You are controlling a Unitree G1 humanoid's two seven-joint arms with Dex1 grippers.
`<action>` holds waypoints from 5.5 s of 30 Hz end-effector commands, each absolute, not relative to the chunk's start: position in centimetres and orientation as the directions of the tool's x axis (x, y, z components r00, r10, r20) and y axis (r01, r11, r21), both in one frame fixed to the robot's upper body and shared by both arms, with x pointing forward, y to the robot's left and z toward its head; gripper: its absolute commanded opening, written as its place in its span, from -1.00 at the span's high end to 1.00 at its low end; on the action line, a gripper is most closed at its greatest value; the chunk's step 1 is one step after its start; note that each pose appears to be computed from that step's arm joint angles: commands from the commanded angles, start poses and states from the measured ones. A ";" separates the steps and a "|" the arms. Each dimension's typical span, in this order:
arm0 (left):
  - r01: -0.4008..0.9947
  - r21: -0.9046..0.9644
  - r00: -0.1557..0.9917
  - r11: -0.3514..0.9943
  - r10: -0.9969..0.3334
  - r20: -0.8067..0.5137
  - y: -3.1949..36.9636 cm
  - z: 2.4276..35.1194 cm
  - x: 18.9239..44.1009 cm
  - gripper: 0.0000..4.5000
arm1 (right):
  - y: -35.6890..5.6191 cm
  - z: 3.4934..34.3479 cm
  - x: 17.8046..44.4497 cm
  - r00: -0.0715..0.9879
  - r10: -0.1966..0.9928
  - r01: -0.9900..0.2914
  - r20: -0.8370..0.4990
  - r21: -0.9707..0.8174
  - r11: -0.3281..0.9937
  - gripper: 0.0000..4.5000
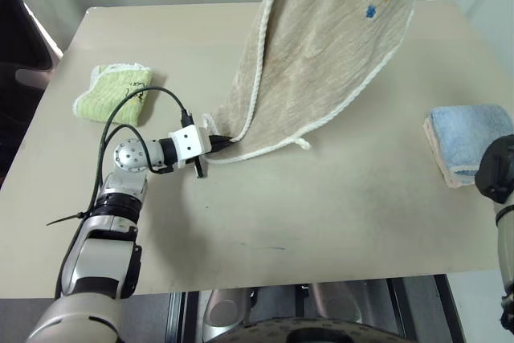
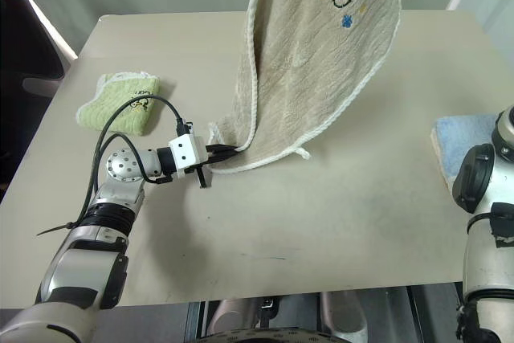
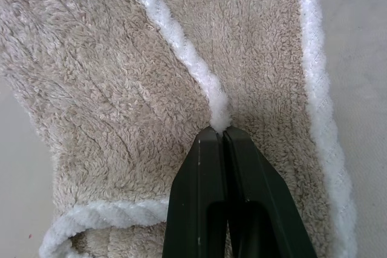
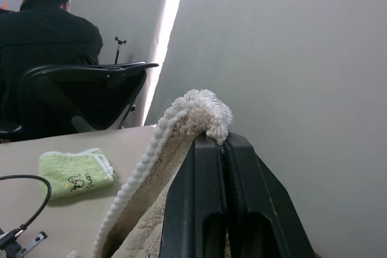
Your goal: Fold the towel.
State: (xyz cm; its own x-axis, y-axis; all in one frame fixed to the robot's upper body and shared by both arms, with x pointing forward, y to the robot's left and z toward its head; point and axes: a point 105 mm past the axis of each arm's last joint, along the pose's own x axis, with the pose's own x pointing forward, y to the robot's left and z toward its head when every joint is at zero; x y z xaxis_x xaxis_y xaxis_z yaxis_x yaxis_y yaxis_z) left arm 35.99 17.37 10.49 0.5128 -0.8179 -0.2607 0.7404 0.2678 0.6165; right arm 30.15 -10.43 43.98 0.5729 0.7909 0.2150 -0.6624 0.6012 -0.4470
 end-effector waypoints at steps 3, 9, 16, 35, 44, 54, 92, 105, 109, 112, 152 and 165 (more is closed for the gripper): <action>0.447 0.516 0.745 0.731 -0.623 0.237 22.8 24.3 40.8 0.98 | -13.3 42.3 30.7 0.641 0.739 -0.601 0.207 -0.463 0.652 1.00; 0.415 0.507 0.747 0.756 -0.601 0.285 22.0 26.9 41.9 0.98 | -14.8 40.7 31.5 0.692 0.695 -0.582 0.197 -0.417 0.698 1.00; 0.523 0.397 0.681 0.754 -0.650 0.338 20.1 27.8 41.9 0.98 | -14.8 37.4 32.0 0.718 0.677 -0.607 0.165 -0.328 0.724 1.00; 0.335 0.310 0.825 0.890 -0.436 0.360 24.9 31.3 43.6 0.98 | -26.6 31.4 36.1 0.919 0.393 -0.360 0.042 -0.320 0.876 1.00; 0.297 0.370 0.871 0.880 -0.409 0.273 26.5 29.4 43.4 0.98 | -28.7 30.4 36.2 0.929 0.366 -0.339 0.052 -0.276 0.900 1.00; 0.312 0.342 0.874 0.886 -0.409 0.262 25.6 30.0 44.0 0.98 | -28.9 33.8 37.6 0.843 0.299 -0.157 0.448 -0.328 0.932 1.00; 0.954 0.085 0.288 0.289 -0.791 -0.540 27.5 17.4 29.3 0.98 | -25.3 16.1 21.2 0.703 0.709 -0.672 -0.058 -0.381 0.635 1.00; 0.977 0.048 0.176 0.206 -0.665 -0.726 29.6 16.4 26.2 0.98 | -25.6 13.2 17.9 0.665 0.730 -0.723 -0.159 -0.383 0.575 1.00; 0.974 0.015 0.163 0.225 -0.656 -0.737 30.4 15.3 25.7 0.98 | -25.2 12.3 16.8 0.627 0.745 -0.768 -0.228 -0.344 0.540 1.00; 0.974 0.015 0.163 0.226 -0.650 -0.742 30.7 15.1 25.6 0.98 | -25.0 12.2 16.6 0.616 0.750 -0.778 -0.242 -0.334 0.532 1.00; 0.912 0.306 0.400 0.274 -0.761 -0.511 24.8 16.4 36.4 0.98 | -27.3 12.6 21.6 0.812 0.492 -0.575 -0.315 -0.281 0.769 1.00; 0.886 0.359 0.446 0.292 -0.746 -0.495 24.3 15.7 37.4 0.98 | -27.7 12.3 22.9 0.849 0.444 -0.519 -0.288 -0.293 0.803 1.00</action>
